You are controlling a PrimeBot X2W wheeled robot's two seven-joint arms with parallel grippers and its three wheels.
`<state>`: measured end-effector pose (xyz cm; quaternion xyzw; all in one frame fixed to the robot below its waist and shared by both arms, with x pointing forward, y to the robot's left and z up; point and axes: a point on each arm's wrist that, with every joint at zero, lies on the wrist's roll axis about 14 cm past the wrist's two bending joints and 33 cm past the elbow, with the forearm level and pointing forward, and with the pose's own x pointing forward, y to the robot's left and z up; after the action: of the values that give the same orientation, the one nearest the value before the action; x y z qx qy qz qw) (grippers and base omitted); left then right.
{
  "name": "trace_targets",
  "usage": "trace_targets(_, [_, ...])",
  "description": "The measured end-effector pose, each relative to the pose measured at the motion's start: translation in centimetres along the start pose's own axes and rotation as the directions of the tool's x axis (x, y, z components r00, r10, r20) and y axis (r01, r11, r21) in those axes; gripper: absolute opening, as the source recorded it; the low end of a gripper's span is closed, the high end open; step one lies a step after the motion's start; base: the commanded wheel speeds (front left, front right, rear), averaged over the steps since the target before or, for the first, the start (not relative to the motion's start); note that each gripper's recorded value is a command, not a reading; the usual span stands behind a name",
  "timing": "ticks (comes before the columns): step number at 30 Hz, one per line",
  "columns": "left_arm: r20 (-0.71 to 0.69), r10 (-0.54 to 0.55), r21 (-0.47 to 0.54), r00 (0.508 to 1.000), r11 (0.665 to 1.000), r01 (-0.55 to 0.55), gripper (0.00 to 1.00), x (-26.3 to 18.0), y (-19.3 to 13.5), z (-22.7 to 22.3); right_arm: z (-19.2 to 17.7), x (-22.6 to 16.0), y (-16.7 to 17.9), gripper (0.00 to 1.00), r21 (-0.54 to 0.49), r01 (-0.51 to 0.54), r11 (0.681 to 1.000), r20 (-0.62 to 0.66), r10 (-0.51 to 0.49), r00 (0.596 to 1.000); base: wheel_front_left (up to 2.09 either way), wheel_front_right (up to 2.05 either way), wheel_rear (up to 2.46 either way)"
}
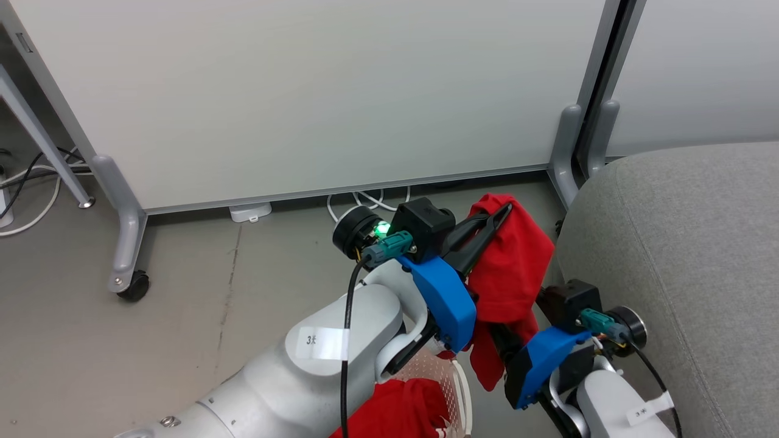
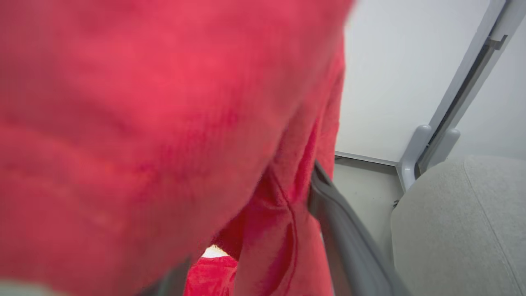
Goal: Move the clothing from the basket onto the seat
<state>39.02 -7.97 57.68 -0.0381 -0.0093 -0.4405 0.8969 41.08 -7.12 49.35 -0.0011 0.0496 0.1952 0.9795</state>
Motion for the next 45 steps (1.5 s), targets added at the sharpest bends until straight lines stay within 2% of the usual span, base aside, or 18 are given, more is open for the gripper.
trace_targets(6, [0.003,-0.016,-0.002,1.0,1.0,0.016,0.0,-0.2,-0.7,0.2,0.6,1.4,1.2,1.0,-0.021,-0.051,0.998,0.003,0.051,0.999,0.0,0.0,0.0])
trace_targets(7, [0.003,-0.018,-0.001,1.0,1.0,0.018,0.0,-0.2,-0.8,0.2,0.6,1.5,1.4,0.93,-0.017,-0.057,0.998,0.001,0.058,0.998,0.0,0.0,0.0])
trace_targets(9, [0.004,-0.019,-0.001,1.0,1.0,0.019,0.0,-0.2,-0.9,0.3,0.4,1.5,1.7,0.02,-0.012,-0.067,0.998,-0.004,0.067,0.998,0.0,0.0,0.0])
trace_targets(10, [0.004,-0.021,-0.001,1.0,1.0,0.021,0.0,-0.2,-1.0,0.3,0.3,1.5,1.8,0.0,-0.007,-0.07,0.998,-0.003,0.07,0.998,0.0,0.0,0.0])
trace_targets(38, [-0.014,-0.003,-0.007,1.0,1.0,0.003,0.0,0.0,-0.7,-0.3,0.8,1.1,1.0,0.0,0.025,-0.048,0.999,0.037,0.047,0.998,0.0,0.0,0.0])
trace_targets(39, [-0.014,-0.002,-0.007,1.0,1.0,0.002,0.05,0.0,-0.7,-0.3,0.8,1.1,1.0,0.0,0.027,-0.048,0.998,0.037,0.047,0.998,0.0,0.0,0.0])
trace_targets(40, [-0.015,-0.002,-0.006,1.0,1.0,0.001,0.21,0.0,-0.6,-0.3,0.8,1.1,0.9,0.0,0.028,-0.047,0.998,0.038,0.046,0.998,0.0,0.0,0.0])
trace_targets(41, [-0.015,-0.001,-0.006,1.0,1.0,0.001,0.46,0.0,-0.6,-0.4,0.8,1.1,0.9,0.0,0.029,-0.047,0.998,0.037,0.046,0.998,0.0,0.0,0.0])
trace_targets(42, [-0.016,0.0,-0.006,1.0,1.0,0.0,1.0,0.0,-0.5,-0.4,0.8,1.1,0.9,0.0,0.03,-0.046,0.998,0.038,0.045,0.998,0.0,0.0,0.0])
trace_targets(45, [-0.018,0.007,-0.005,1.0,1.0,-0.007,1.0,0.0,-0.3,-0.5,0.7,1.1,0.8,0.0,0.033,-0.044,0.998,0.036,0.043,0.998,0.0,0.0,0.0])
